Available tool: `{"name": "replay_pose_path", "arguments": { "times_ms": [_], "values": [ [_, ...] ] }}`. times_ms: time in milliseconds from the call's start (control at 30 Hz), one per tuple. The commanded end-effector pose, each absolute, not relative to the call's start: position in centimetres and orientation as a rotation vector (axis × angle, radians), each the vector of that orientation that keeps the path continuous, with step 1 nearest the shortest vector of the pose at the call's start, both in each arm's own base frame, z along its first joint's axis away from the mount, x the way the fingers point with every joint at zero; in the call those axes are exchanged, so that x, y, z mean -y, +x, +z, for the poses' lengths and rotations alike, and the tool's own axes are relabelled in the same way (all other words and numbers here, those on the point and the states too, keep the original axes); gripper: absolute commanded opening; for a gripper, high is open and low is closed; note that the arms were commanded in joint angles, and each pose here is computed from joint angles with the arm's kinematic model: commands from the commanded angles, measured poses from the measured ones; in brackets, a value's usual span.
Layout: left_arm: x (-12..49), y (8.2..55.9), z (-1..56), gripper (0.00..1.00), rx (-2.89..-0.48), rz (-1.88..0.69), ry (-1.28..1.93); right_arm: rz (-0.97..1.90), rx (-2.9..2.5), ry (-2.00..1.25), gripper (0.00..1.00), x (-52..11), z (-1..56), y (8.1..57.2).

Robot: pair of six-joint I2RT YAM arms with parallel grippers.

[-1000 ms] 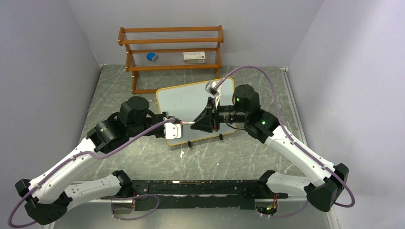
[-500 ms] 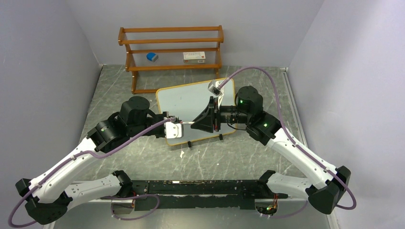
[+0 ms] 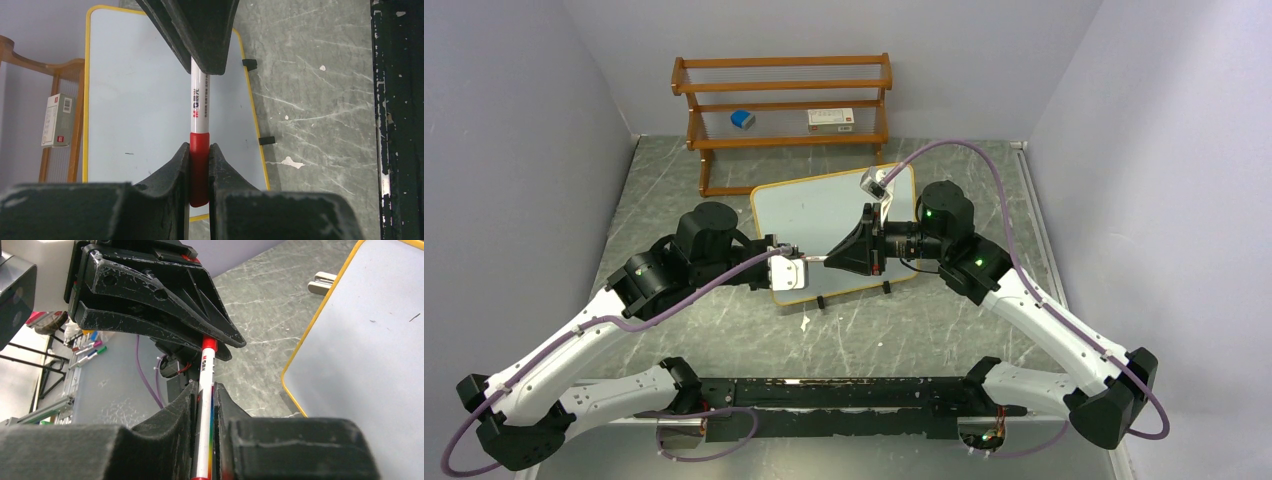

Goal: Write a sentence on the whiteboard
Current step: Open the pen cap from the whiteboard marker.

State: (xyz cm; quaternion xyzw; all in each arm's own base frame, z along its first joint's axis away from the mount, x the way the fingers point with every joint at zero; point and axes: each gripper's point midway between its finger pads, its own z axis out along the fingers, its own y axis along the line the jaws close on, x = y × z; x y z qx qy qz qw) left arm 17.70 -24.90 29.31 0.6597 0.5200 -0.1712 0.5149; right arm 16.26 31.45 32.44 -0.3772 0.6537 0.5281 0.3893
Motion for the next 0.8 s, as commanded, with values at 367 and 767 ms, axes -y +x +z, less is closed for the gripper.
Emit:
{"name": "replay_pose_path", "arguments": {
  "times_ms": [367, 767],
  "values": [
    [23.7, 18.5, 28.7, 0.05, -1.31, -0.329, 1.562, 1.346, -1.595, -0.98, 0.0, -30.7, 33.6, 15.5],
    [21.9, 20.1, 26.4, 0.05, -1.393, -0.197, 1.528, 1.317, -1.559, -0.956, 0.0, -27.5, 34.7, 15.1]
  ]
}}
